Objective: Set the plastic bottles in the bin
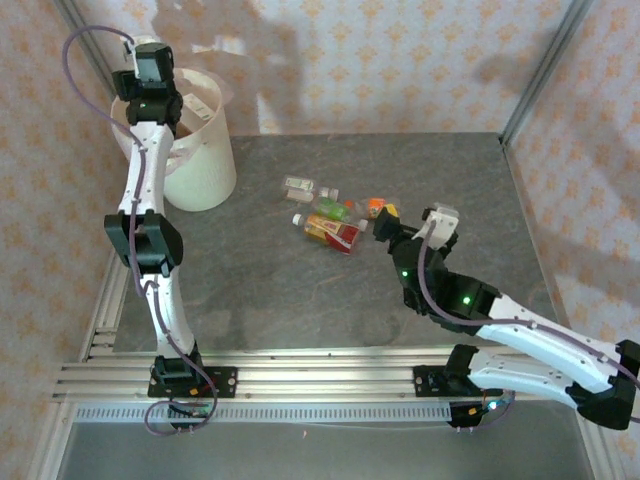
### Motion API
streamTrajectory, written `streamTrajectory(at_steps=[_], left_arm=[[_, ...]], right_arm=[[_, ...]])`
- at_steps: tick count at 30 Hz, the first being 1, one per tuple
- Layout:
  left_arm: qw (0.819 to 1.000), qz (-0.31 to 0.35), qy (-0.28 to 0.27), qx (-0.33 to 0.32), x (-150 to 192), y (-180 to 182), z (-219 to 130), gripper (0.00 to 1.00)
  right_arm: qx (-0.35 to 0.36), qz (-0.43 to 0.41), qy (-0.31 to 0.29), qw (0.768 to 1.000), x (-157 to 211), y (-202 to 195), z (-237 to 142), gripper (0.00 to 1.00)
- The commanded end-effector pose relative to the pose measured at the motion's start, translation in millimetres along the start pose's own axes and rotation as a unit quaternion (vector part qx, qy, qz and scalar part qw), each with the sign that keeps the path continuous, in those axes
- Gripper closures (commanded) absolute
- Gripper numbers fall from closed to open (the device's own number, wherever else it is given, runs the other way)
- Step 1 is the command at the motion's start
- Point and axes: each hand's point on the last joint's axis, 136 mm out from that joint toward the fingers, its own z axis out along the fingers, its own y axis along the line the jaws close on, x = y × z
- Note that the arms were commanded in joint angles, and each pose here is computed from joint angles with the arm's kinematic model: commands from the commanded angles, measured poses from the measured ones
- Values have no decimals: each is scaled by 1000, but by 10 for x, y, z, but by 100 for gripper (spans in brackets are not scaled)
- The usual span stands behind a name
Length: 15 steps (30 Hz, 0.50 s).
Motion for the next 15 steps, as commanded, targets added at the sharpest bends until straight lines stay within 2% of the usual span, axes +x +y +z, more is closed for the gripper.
streamTrajectory(at_steps=[1,3,9,15], left_arm=[[996,-12,12,-93,-31,441,-71,23],[993,-20,26,-109,13,499,-67,14],[994,-57,27,-85,-34,475,-117,0],[991,-109,18,-81,-120,546,-219,0]], right_arm=[[38,10,-16,999,16,-275,-41,1],[44,15,-19,999,20,-360,-66,1],[63,24,-33,997,-9,-625,-155,1],[82,49,-45,994,-24,-927,-261,1]])
